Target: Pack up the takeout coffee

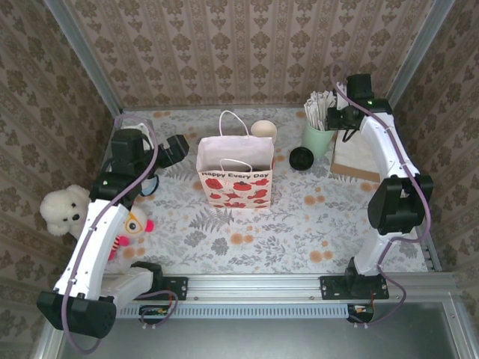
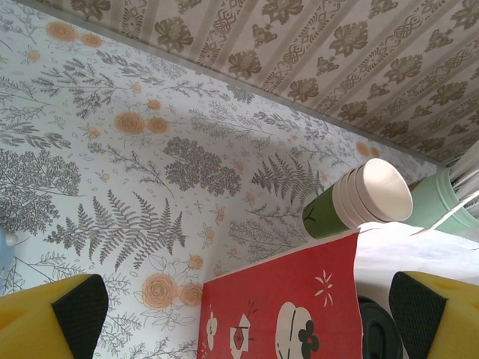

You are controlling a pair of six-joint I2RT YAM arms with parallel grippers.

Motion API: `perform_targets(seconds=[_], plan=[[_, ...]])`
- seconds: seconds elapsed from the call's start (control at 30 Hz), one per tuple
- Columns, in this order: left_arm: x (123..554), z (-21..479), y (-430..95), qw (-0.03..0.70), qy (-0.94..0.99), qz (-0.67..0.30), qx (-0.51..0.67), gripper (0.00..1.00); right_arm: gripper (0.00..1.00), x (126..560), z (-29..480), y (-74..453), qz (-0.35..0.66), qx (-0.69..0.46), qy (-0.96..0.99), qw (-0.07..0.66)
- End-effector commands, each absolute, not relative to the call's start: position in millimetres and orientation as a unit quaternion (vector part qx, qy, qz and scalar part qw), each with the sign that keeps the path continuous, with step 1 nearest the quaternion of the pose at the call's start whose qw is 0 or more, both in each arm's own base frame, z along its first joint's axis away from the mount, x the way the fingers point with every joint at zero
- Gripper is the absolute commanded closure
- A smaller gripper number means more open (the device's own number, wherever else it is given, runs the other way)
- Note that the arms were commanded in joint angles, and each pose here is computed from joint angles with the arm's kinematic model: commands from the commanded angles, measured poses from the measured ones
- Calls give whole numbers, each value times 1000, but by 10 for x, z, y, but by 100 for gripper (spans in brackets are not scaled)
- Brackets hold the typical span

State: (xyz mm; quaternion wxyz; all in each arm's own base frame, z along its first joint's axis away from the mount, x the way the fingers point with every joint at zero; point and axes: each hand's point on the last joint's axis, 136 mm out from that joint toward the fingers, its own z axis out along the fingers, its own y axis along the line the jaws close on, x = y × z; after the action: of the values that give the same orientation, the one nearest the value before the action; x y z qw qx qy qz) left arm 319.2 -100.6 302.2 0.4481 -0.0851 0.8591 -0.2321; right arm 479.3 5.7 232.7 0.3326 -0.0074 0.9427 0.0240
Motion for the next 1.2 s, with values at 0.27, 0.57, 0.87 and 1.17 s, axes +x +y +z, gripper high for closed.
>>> perform_targets(seconds=[0.27, 0.57, 0.87, 1.17], plan=[[3307, 3154, -1134, 462, 846, -261, -53, 0, 100, 3890, 3749, 121, 32, 3, 884, 467], [3309, 3334, -1390, 475, 833, -284, -7, 0, 100, 2927, 4782, 950, 250, -72, 785, 562], [3314, 3337, -1573, 454, 840, -297, 24, 0, 100, 2495, 4729, 1594, 373, -195, 766, 486], [3275, 3224, -1514, 447, 846, -290, 1, 0, 100, 2693, 4277, 2236, 371, -279, 783, 415]])
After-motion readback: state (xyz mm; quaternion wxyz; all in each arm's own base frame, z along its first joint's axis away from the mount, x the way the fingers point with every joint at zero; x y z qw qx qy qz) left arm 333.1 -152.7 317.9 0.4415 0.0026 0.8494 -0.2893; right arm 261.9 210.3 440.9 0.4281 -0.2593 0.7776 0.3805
